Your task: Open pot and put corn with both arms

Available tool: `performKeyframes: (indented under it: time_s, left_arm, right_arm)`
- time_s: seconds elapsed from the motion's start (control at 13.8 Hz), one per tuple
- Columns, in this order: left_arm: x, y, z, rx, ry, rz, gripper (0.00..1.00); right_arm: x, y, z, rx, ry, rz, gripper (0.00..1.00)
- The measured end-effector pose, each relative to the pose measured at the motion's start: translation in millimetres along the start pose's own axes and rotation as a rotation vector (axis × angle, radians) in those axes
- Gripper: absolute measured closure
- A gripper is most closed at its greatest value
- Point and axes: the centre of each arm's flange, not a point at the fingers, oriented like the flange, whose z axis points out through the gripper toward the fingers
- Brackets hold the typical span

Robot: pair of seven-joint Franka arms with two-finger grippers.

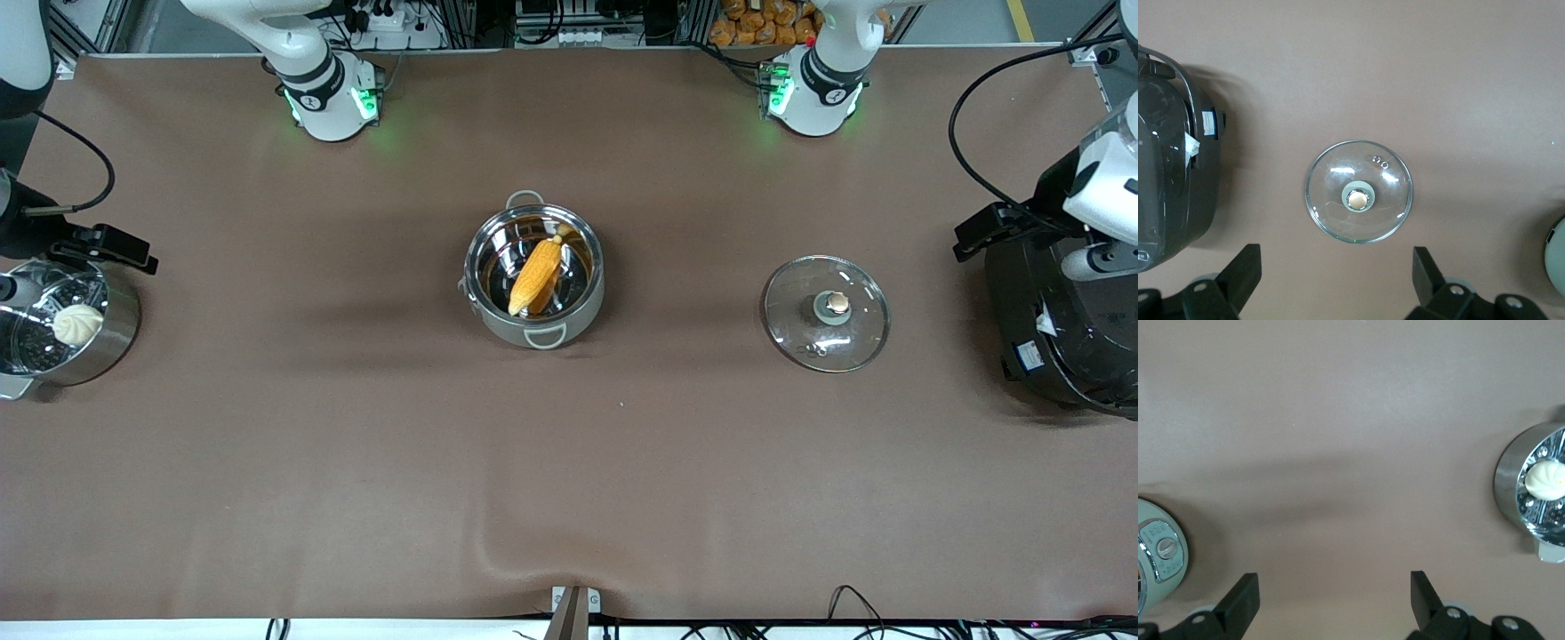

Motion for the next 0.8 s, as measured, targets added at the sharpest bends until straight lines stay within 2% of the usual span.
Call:
performKeyframes:
  time_s: [0.8]
  left_arm:
    - [-4, 1, -8, -0.003, 0.028, 0.005, 0.0]
  right_arm:
    - [-10, -2, -12, 0.003, -0.009, 0.005, 0.0]
